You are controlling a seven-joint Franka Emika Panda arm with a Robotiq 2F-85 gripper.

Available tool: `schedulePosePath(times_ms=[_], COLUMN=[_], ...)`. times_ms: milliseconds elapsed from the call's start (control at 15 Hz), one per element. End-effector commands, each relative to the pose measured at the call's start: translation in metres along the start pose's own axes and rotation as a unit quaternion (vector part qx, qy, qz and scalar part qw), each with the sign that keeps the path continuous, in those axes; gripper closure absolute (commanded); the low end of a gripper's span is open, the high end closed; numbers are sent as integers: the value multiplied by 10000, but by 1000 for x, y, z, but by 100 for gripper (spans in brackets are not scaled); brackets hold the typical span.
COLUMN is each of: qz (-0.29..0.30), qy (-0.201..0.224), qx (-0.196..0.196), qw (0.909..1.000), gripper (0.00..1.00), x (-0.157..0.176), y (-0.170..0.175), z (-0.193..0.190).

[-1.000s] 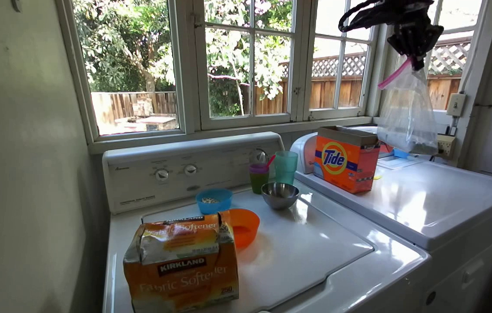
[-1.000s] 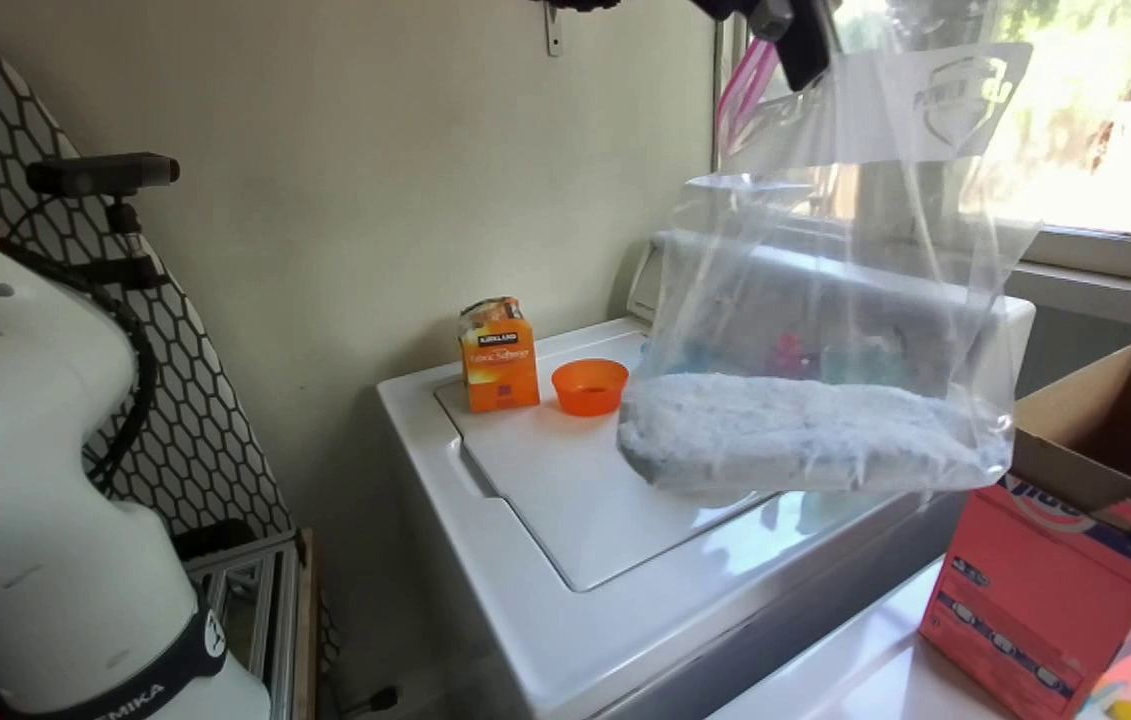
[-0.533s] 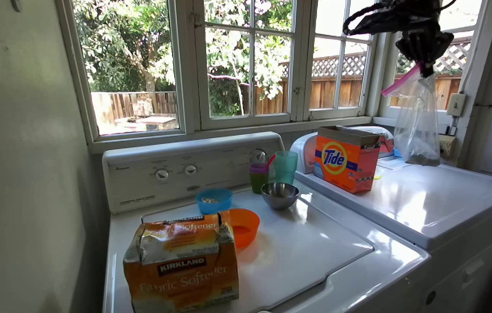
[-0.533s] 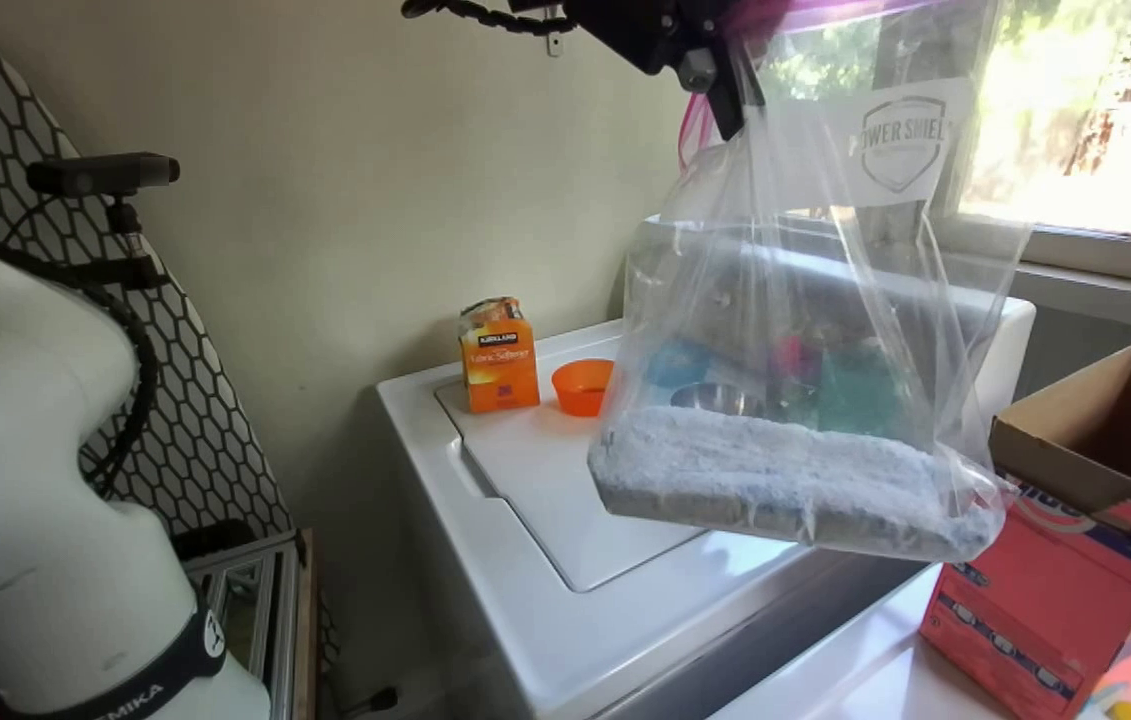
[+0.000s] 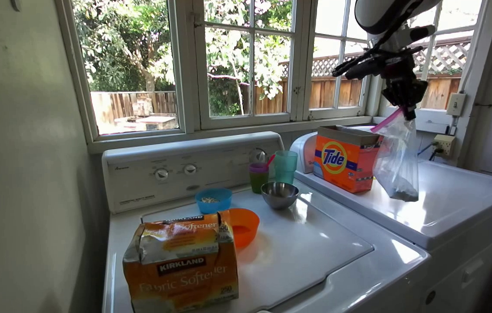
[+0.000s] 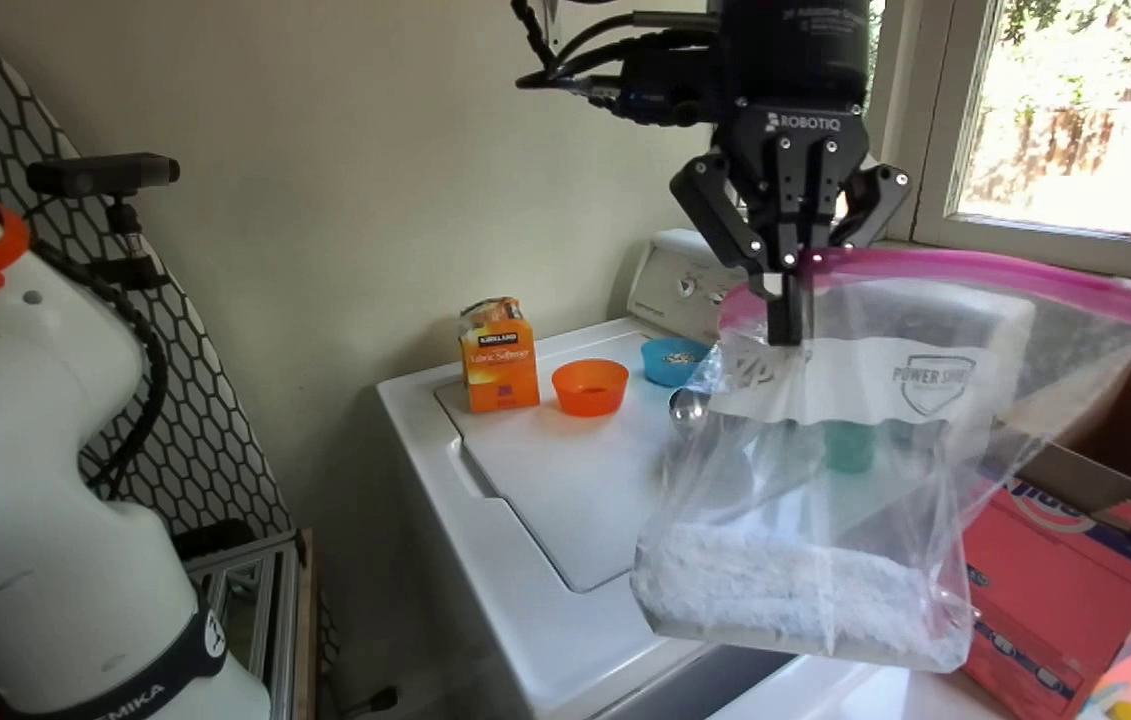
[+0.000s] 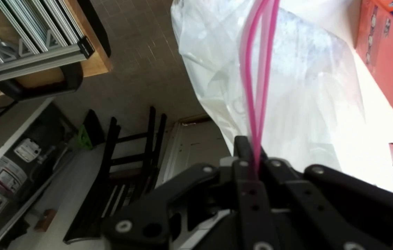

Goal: Take the plastic out of the orange box on the right and put it on top of the washing machine on the right.

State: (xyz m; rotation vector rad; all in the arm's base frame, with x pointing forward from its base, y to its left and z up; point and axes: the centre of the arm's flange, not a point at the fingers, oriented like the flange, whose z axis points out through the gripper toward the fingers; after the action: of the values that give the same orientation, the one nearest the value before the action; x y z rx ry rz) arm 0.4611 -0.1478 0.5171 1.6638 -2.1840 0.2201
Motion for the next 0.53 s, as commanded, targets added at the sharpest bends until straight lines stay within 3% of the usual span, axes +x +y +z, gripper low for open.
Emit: schedulePosePath(times_ms=[0,467], qz=[790,2094], qy=[-537,-1143], qx=[-79,-229], qw=[9954,9708], gripper=[100,100], x=[39,79], y=[-24,-32], z=[-5,-2])
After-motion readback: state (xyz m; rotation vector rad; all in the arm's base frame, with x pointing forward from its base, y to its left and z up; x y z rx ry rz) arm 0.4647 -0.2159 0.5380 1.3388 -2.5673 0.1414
